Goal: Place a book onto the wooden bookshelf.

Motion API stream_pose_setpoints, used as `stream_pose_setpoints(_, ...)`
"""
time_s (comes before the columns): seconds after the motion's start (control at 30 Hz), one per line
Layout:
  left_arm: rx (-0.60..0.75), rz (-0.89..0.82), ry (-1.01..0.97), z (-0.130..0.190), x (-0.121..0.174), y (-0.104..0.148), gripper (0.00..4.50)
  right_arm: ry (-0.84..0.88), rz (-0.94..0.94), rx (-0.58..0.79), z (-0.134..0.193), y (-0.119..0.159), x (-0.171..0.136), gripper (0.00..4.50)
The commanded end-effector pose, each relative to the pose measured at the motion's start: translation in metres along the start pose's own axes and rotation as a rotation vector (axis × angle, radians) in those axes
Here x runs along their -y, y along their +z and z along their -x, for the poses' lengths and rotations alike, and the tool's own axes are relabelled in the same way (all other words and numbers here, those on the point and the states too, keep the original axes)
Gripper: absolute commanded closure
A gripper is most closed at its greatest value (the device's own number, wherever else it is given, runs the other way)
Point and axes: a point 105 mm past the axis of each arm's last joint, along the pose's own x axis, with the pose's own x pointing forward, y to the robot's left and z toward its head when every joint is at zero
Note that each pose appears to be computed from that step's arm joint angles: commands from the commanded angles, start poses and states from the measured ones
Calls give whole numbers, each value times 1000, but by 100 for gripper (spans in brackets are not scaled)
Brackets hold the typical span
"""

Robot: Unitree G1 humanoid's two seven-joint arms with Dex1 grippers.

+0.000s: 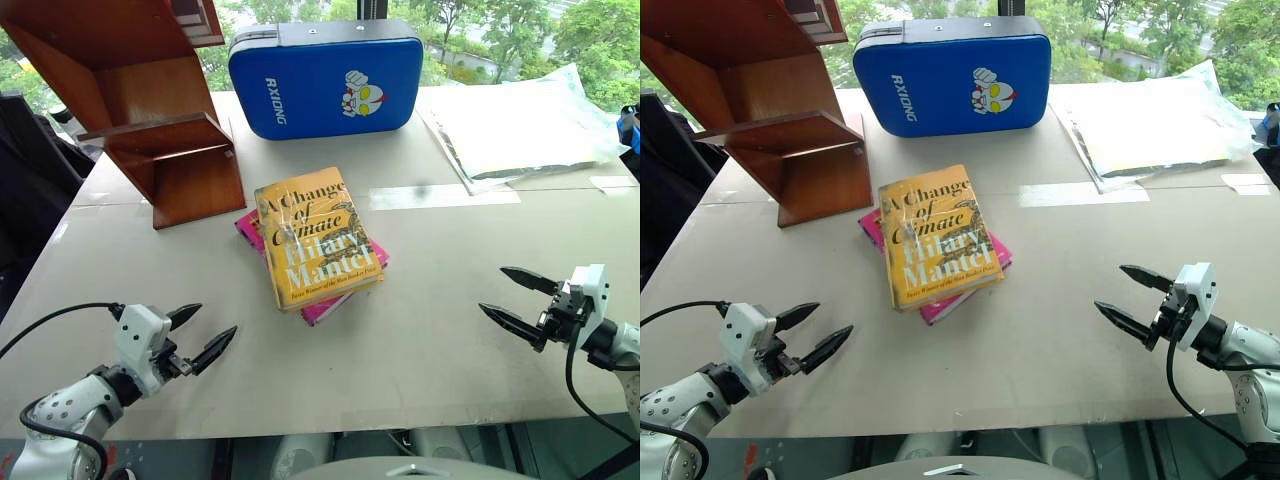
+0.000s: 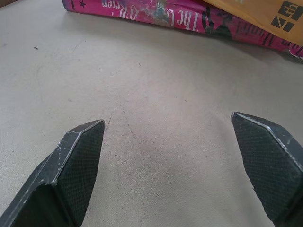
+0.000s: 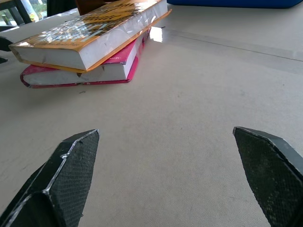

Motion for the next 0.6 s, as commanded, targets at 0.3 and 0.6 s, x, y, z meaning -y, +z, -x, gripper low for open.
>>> stream_pose_setpoints(0.3, 27, -57, -3, 2, -2, 13, 10, -9, 59, 26, 1, 13, 3, 0)
stream_pose_setpoints(0.6, 39, -61, -8, 1, -3, 15, 10, -16, 60, 19, 0, 13, 5, 0)
